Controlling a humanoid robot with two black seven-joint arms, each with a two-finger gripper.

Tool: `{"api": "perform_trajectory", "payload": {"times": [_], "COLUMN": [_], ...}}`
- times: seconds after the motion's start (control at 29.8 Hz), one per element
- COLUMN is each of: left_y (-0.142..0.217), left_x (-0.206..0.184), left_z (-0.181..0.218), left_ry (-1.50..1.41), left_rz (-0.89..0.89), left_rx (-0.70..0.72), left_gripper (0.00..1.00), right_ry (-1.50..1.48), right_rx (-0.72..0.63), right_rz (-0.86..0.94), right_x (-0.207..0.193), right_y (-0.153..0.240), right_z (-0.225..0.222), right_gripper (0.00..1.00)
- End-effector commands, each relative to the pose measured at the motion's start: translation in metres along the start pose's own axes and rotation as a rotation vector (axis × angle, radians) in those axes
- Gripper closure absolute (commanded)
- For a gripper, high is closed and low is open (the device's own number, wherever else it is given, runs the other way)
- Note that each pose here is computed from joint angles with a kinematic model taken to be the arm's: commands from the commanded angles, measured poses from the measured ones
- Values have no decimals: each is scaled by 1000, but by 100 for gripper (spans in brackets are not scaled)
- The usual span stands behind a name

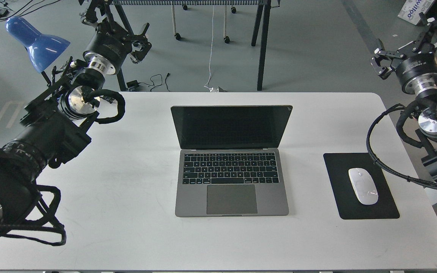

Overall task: Close notebook with right arm
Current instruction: 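Move the right gripper forward over the laptop's raised screen, then push the top edge of the laptop screen down with the right gripper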

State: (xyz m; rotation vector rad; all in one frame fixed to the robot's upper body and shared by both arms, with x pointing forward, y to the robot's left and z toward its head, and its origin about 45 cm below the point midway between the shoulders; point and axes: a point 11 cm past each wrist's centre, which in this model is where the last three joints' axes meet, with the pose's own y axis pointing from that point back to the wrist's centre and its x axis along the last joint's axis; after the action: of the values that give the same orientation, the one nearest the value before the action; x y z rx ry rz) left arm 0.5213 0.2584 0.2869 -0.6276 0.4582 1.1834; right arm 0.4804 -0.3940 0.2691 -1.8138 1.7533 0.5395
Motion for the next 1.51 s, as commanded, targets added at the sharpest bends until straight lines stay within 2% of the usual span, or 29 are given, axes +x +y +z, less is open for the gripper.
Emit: {"api": "perform_trajectory", "payload": {"times": [0.0,0.2,0.54,0.64,0.74,1.11,1.31,1.48], "left_y": [0,1,2,2,1,2,2,2], "left_x": [0,4,4,4,3,3,3,5], "left_z": [1,8,7,7,7,6,6,7], "left_ry": [0,-4,-5,-5,-5,-6,-6,-7], "left_rz": [0,10,11,10,7,8,8,10], "left_rx": [-16,-56,-52,-50,-51,-49,-49,-49], "left_gripper": [0,0,0,0,0,0,0,0], "right_ry": [14,62,350,452,532,454,401,409], "right_rx": [-22,-57,-211,-308,-356,-469,-502,-513], "right_rz": [-12,-37,-221,-302,-300,-363,-467,-519], "right_x": [-4,-11,-83,-112,-116,-144,-172,-159], "right_y": [0,-3,-34,-33,-33,-6,12,30], "right_z": [7,12,34,78,106,187,203,177], "right_gripper": [0,0,0,0,0,0,0,0]}}
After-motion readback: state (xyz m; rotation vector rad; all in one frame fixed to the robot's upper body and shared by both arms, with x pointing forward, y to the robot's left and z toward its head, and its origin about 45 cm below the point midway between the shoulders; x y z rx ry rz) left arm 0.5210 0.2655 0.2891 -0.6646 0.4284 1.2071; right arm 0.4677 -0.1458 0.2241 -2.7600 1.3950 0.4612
